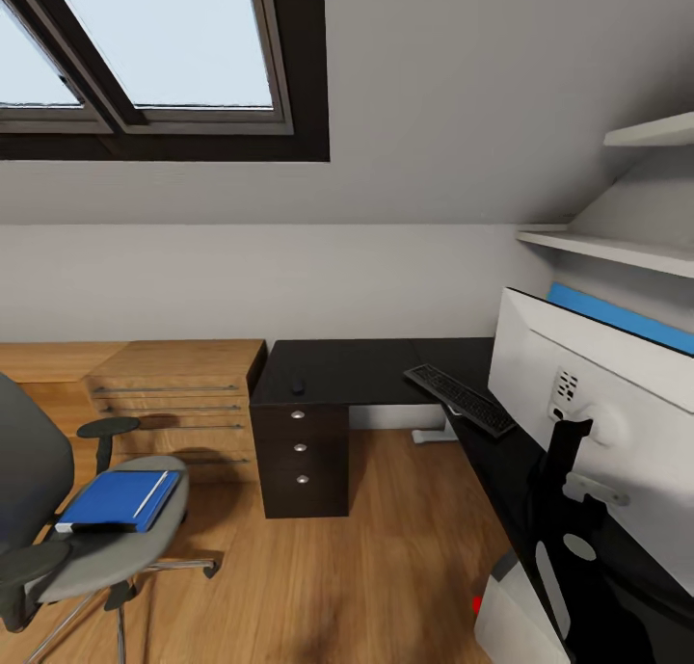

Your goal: In the bedroom, organize the workspace by keeping the computer under the desk, ensuring the monitor is on the desk, placing the keyboard on the desk next to the monitor, placing the mouse on the desk next to the keyboard, moving the folder from the swivel chair onto the desk next to the mouse, stacking the notebook on top of the folder with the pen on top of the notebook, and positioning the swivel chair next to the desk.

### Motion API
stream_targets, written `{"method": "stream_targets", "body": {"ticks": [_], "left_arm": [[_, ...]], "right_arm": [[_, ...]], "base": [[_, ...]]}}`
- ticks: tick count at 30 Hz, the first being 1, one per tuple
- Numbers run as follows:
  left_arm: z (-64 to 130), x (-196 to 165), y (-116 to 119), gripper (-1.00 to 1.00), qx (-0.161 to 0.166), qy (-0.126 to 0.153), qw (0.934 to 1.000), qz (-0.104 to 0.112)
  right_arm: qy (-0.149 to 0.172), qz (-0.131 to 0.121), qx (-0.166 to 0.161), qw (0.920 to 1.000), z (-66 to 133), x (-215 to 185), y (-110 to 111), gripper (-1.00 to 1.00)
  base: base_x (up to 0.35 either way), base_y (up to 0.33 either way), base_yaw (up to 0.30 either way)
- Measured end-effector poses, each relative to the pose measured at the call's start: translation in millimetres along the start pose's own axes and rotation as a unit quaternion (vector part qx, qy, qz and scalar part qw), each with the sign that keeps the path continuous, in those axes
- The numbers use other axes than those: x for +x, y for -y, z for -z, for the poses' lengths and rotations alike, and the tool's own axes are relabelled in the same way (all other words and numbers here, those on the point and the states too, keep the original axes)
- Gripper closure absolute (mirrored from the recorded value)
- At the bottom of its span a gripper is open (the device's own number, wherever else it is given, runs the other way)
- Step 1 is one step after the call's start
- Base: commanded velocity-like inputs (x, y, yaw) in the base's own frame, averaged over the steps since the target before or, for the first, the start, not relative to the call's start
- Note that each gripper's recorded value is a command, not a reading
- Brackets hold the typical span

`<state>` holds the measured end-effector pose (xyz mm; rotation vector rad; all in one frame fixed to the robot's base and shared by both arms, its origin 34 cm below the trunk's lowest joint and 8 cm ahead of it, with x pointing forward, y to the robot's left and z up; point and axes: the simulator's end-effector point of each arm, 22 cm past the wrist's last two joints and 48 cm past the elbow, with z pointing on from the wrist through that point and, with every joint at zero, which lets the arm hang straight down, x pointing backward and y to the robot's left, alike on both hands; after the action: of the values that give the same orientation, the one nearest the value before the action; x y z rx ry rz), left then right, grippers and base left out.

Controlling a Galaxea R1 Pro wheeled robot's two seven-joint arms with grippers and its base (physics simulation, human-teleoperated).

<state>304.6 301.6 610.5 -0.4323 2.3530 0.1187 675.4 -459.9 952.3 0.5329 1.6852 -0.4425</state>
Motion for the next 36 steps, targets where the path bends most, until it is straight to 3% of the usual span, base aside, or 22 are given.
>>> {"method": "stream_targets", "body": {"ticks": [5,13,36], "left_arm": [[0.0,-0.1,0.0,-1.0,0.0,0.0,1.0,0.0],[-0.1,-0.2,0.0,-1.0,0.0,0.0,1.0,0.0],[0.0,-0.2,-0.1,-1.0,0.0,0.001,1.0,0.0]], "right_arm": [[-0.001,0.001,-0.004,1.0,0.1,1.1,-1.8,1.0],[-0.011,0.006,-0.043,0.999,0.4,11.2,-17.8,1.0],[-0.008,0.007,-0.067,0.9977,1.5,18.9,-26.5,1.0]], "base": [[-0.011,-0.002,0.0],[-0.123,-0.076,0.0],[-0.004,-0.076,0.0]]}}
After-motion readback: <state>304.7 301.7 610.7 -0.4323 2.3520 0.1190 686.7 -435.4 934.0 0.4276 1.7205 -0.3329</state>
